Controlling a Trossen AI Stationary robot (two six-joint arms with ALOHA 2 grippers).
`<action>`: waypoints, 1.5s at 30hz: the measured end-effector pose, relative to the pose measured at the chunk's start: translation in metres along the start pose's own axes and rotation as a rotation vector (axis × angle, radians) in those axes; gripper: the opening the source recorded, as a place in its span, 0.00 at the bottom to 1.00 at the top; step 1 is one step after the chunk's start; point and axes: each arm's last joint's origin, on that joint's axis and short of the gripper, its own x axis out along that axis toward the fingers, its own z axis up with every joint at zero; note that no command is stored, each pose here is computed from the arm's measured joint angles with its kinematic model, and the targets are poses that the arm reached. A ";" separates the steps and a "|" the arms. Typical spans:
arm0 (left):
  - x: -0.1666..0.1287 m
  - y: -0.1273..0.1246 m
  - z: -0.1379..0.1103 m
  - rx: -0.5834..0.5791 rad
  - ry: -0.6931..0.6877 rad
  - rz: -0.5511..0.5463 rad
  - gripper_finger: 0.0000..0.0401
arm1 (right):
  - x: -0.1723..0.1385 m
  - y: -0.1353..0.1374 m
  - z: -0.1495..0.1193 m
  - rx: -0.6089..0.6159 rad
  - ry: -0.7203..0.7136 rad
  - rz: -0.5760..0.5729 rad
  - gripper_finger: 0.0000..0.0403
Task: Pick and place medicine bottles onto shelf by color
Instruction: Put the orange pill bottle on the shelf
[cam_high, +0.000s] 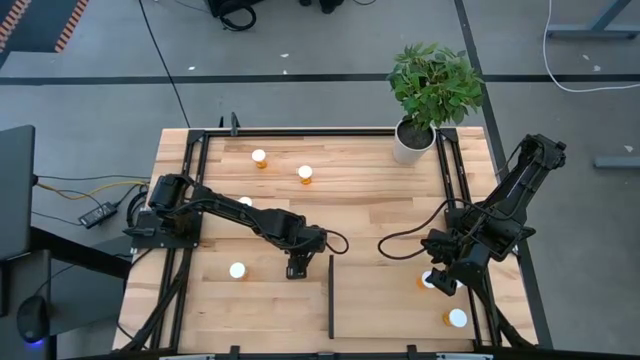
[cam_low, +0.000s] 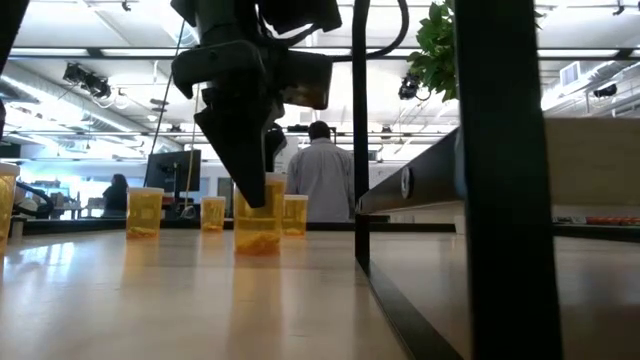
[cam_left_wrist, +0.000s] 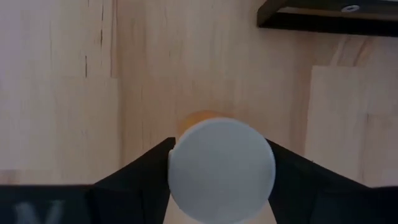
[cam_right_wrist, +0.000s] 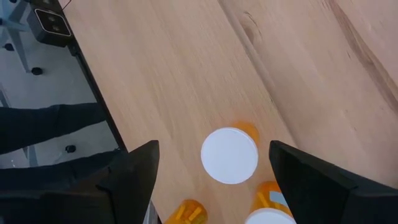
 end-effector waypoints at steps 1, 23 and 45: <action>0.000 0.000 0.000 -0.006 0.001 0.000 0.53 | 0.000 0.000 0.000 -0.001 0.000 0.000 0.77; -0.114 0.027 0.058 0.020 -0.091 0.021 0.54 | 0.000 -0.001 0.000 -0.018 0.002 -0.011 0.77; -0.153 -0.001 0.125 0.132 -0.363 -0.020 0.52 | -0.029 -0.024 0.000 0.065 0.044 0.056 0.77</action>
